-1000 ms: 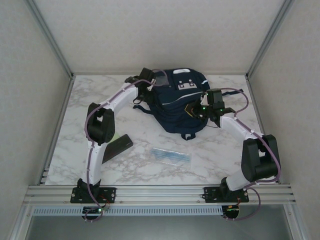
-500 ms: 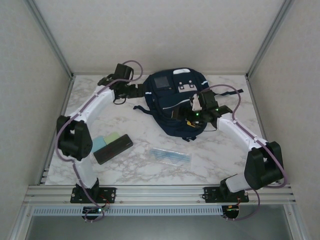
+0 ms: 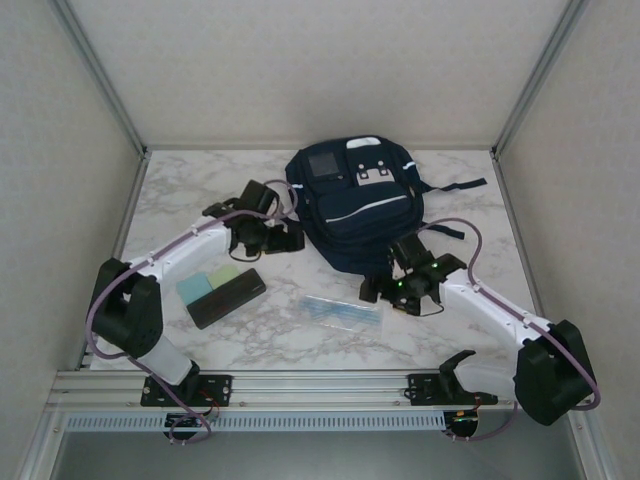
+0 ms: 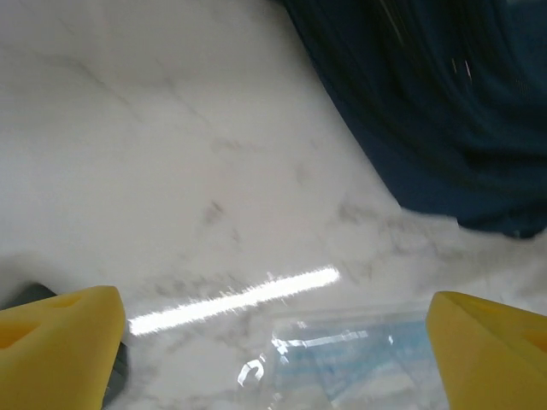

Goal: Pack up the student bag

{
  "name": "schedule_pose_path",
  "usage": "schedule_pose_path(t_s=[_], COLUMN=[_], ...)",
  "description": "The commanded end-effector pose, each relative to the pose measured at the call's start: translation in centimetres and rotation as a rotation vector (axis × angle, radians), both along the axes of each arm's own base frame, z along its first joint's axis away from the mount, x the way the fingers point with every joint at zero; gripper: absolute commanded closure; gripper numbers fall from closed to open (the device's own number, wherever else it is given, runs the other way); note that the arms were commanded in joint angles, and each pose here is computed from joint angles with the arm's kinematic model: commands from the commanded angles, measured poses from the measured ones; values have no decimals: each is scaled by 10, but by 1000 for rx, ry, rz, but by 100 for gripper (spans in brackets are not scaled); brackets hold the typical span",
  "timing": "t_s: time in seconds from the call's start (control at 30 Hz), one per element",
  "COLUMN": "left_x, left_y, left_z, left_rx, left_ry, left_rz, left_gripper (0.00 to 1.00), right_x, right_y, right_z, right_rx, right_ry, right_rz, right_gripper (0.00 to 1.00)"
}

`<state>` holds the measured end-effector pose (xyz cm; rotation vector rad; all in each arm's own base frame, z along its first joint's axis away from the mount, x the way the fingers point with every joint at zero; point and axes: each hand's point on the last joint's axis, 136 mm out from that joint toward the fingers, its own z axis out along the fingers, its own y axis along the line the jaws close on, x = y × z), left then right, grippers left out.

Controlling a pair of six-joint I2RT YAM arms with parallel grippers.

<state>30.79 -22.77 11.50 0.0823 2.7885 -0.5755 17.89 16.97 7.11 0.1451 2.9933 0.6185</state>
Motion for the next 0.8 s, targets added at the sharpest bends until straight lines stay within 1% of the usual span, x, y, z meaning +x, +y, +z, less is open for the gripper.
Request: schedule_pose_path(t_s=[0.0,0.17,0.27,0.33,0.43,0.57,0.67,0.77], left_x=[-31,-57,-65,-69,-73,-75,-78,-80], left_y=[-18,-26,-27,-29,-31,-33,-33,-32], left_z=[-14,-44,-59,-67,-76,-85,-92,-98], left_rx=[-27,4,26,34,49,53,66,66], left_ry=[73,125,146,157,168,172,184,197], left_rz=[-51,-72,-76,-78,-81,-80,-84,-82], left_gripper=[12,15,23,27,29,32,34,35], right_x=[-14,-33,-38,-39,-38,-36,-37,-38], right_y=[-5,-4,-1,2,3,7,6,10], right_z=[-13,-31,-40,-45,-50,-54,-59,-64], right_rx=[-37,-55,-52,-59,-105,-149,-218,-269], right_ry=[42,74,80,79,72,50,44,34], right_rz=[-35,-30,-33,-28,-12,1,-6,8], right_gripper=[16,21,27,31,33,40,46,47])
